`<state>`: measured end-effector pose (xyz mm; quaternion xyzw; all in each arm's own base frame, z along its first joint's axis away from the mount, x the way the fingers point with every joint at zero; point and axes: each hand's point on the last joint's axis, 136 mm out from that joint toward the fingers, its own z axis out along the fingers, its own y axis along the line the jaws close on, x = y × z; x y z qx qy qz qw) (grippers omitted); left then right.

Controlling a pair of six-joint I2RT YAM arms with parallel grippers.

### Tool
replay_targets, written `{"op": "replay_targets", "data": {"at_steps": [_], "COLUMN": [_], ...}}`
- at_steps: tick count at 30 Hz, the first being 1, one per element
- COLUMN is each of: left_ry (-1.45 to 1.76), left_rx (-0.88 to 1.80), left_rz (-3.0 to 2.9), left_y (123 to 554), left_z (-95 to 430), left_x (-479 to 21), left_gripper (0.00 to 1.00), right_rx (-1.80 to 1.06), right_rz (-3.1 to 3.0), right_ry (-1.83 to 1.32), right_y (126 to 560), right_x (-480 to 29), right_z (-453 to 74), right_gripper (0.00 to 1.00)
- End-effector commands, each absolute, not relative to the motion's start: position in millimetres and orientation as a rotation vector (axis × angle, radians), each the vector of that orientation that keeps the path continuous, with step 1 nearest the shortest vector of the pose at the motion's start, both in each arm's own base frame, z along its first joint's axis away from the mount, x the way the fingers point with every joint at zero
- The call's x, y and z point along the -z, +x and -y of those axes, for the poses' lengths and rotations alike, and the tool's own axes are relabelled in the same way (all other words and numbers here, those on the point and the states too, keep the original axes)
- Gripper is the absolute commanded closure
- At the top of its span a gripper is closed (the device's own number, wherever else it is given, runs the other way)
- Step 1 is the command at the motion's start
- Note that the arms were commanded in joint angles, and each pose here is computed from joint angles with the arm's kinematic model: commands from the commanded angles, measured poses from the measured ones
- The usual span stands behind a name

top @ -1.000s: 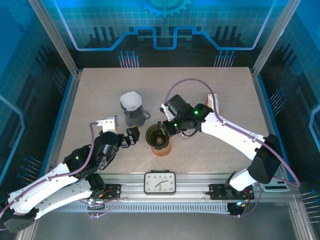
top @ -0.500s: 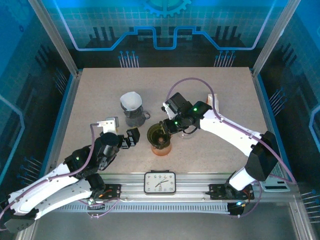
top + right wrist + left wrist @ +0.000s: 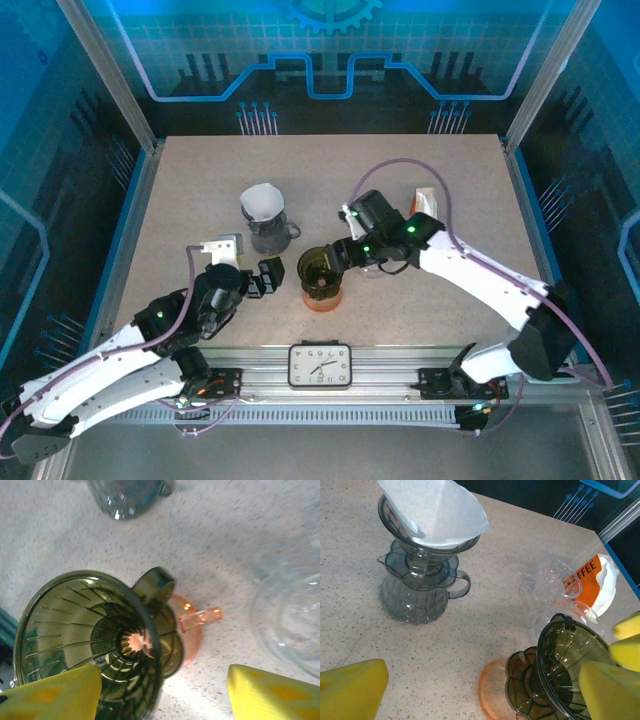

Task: Place the coffee filter in the dripper

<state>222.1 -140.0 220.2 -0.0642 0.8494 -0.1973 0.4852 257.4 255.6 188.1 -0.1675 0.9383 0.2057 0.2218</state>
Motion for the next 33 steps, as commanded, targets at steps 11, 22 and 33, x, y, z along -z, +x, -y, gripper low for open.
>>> {"op": "replay_targets", "data": {"at_steps": [11, 22, 33], "left_ry": [-0.047, -0.070, -0.097], "left_rx": [0.513, 0.531, 0.528], "left_rz": [-2.194, -2.211, -2.216], "left_y": [237, 238, 236], "left_z": [183, 177, 170], "left_x": [-207, -204, -200], "left_gripper": [0.01, 0.01, 0.01], "right_rx": [-0.173, -0.147, -0.081], "right_rz": [-2.441, -2.485, -2.504], "right_ry": [0.031, 0.245, 0.343], "right_y": [334, 393, 420], "right_x": [-193, -150, -124], "right_z": [-106, -67, -60], "right_gripper": [0.37, 0.52, 0.63]}}
